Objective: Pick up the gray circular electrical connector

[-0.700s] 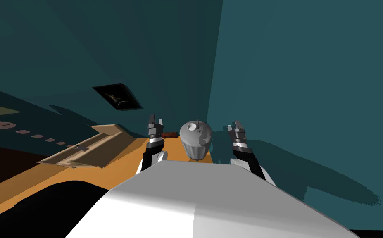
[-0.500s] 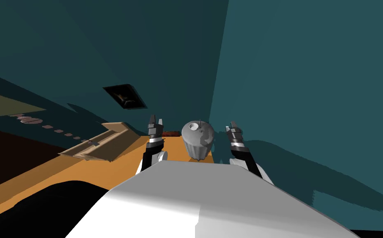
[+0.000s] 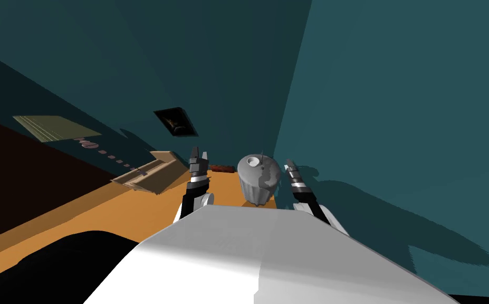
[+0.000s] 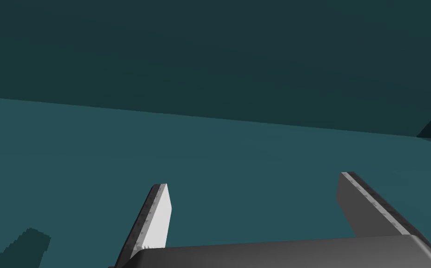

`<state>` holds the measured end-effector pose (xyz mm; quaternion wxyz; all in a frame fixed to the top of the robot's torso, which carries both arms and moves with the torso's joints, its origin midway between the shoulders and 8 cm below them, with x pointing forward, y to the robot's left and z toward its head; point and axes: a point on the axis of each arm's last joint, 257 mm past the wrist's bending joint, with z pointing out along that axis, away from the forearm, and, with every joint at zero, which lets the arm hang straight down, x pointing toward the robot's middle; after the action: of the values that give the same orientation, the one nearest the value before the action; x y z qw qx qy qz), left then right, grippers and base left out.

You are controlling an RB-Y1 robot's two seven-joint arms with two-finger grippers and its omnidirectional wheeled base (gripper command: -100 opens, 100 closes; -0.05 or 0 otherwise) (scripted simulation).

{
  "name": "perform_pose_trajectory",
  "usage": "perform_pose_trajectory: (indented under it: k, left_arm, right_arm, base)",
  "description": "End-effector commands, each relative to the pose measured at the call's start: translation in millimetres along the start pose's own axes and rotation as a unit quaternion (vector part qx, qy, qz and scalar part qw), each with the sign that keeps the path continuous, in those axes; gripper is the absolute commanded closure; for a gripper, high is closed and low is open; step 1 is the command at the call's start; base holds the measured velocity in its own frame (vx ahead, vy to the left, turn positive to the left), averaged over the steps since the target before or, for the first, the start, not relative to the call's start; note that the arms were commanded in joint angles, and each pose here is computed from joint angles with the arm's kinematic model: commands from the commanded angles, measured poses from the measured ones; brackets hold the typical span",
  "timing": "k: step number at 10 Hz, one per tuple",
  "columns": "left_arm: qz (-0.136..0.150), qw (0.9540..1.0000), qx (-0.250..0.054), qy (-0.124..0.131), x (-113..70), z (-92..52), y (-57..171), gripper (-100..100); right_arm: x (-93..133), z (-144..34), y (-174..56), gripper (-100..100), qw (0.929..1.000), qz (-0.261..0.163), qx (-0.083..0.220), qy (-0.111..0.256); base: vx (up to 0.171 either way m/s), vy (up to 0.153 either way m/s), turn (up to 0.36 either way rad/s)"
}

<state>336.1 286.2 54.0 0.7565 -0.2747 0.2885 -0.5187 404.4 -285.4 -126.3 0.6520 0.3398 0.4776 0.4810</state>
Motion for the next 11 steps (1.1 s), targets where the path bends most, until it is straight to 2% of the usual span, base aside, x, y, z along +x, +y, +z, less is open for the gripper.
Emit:
perform_pose_trajectory:
  k: [1,2,4,5,7,8,9,10,11]
  left_arm:
    - [0.0,1.0,0.0,0.0,0.0,0.0,0,0]
    - [0.0,1.0,0.0,0.0,0.0,0.0,0,0]
    - [0.0,1.0,0.0,0.0,0.0,0.0,0,0]
    - [0.0,1.0,0.0,0.0,0.0,0.0,0,0]
    - [0.0,1.0,0.0,0.0,0.0,0.0,0,0]
    - [0.0,1.0,0.0,0.0,0.0,0.0,0,0]
    - [0.0,1.0,0.0,0.0,-0.1,0.0,0,0]
    - [0.0,1.0,0.0,0.0,0.0,0.0,0,0]
    - [0.0,1.0,0.0,0.0,0.0,0.0,0,0]
  right_arm:
    - [8,1.7,-22,-100,0.9989,-0.034,0.022,0.025]
    - [9,0.5,-27,-100,0.9988,-0.034,0.027,0.026]
    - [17,-1.6,-55,-100,0.9938,-0.079,0.052,0.059]
    - [17,-3.9,-62,-100,0.9933,-0.079,0.059,0.06]
    - [24,-8.5,-92,-100,0.9837,-0.127,0.084,0.095]
    - [24,-12.4,-101,-100,0.9826,-0.128,0.095,0.096]
    - [26,-13.5,-111,-100,0.9764,-0.153,0.102,0.113]
    - [25,-18.1,-122,-100,0.975,-0.153,0.113,0.115]
    - [26,-22.5,-138,-100,0.9665,-0.18,0.126,0.133]
  base:
    - [0.003,0.019,0.24]
    - [-0.001,0.005,0.067]
    - [-0.008,0.006,0.196]
    - [-0.007,0.002,0.098]
    - [-0.012,0.011,0.235]
    - [-0.012,0.004,0.103]
    - [-0.017,0.011,0.171]
    - [-0.013,0.008,0.117]
    - [-0.018,0.014,0.216]
